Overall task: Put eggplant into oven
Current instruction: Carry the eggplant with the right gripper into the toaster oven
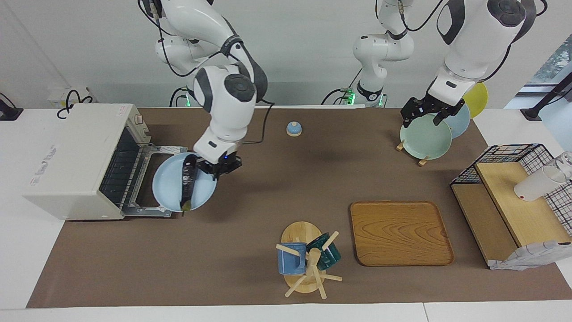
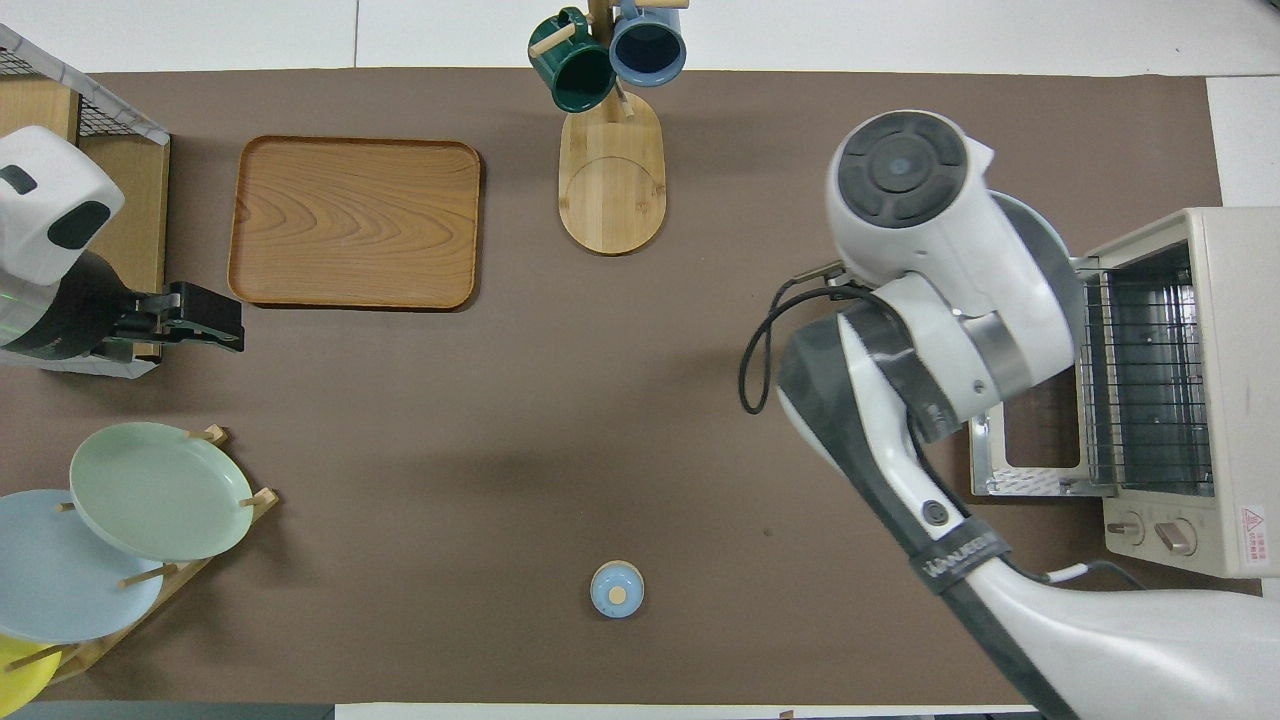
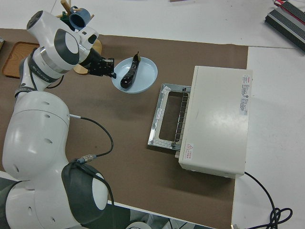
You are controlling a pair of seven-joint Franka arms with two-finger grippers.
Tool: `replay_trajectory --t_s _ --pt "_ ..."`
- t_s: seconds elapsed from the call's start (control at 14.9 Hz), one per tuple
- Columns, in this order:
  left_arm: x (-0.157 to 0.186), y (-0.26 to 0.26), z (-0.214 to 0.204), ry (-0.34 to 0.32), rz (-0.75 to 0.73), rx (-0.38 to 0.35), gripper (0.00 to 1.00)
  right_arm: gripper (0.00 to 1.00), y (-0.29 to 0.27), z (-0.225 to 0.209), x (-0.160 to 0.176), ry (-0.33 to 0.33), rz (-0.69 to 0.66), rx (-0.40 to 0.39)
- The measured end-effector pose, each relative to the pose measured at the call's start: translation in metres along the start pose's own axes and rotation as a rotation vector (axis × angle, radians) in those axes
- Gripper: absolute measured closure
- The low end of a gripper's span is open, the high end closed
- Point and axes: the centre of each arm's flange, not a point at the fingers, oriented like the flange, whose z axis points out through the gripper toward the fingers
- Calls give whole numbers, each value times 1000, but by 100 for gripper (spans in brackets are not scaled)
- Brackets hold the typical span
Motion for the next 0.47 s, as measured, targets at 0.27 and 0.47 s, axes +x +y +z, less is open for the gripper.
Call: replay_trajectory --t_s 0.27,0.47 --pt "0 0 0 0 -1 0 0 97 45 55 -32 -69 47 10" --pt "0 0 0 0 -1 0 0 97 70 85 -48 -108 74 18"
